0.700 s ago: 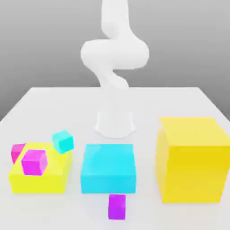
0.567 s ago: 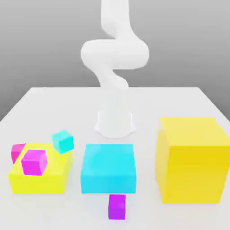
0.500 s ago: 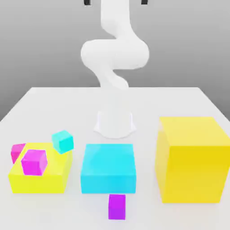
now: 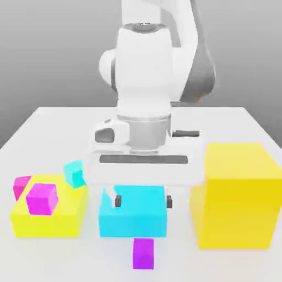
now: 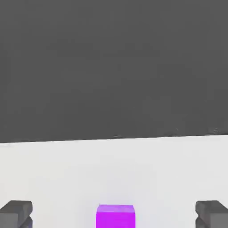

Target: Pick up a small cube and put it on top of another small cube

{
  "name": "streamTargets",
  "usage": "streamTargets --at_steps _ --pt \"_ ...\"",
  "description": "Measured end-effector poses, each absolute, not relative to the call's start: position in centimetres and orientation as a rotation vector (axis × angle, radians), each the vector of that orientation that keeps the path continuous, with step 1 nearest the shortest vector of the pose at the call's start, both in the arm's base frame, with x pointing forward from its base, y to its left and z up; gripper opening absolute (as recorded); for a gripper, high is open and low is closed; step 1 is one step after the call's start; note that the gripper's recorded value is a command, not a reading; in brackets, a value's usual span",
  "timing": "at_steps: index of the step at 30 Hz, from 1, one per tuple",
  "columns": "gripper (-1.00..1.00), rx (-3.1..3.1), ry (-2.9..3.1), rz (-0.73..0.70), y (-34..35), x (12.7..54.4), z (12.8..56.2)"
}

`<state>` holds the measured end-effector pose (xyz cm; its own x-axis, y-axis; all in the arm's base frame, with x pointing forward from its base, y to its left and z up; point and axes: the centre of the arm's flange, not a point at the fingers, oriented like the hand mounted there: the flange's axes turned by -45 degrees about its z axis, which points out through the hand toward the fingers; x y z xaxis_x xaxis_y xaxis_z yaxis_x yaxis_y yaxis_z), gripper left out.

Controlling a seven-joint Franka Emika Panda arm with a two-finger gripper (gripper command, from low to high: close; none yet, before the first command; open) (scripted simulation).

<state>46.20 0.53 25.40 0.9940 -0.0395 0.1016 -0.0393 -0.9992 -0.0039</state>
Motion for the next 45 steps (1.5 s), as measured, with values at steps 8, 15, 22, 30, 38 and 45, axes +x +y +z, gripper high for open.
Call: streamTargets --at_steps 8,15,22,30,38,45 --pt "0.0 -3.141 0.068 -0.001 0.6 44.0 13.9" --pt "-1.0 -3.141 0.068 0.0 0.6 43.9 12.5" --pt "-1.0 -3.141 0.104 -0.001 0.0 43.7 18.8" --pt "-1.0 -3.072 0.702 -0.001 -8.7 38.8 25.4" --pt "-1.0 -2.875 1.283 -0.002 -14.5 31.5 29.9" --pt "-1.0 -2.621 1.727 -0.002 -17.3 24.7 31.6"
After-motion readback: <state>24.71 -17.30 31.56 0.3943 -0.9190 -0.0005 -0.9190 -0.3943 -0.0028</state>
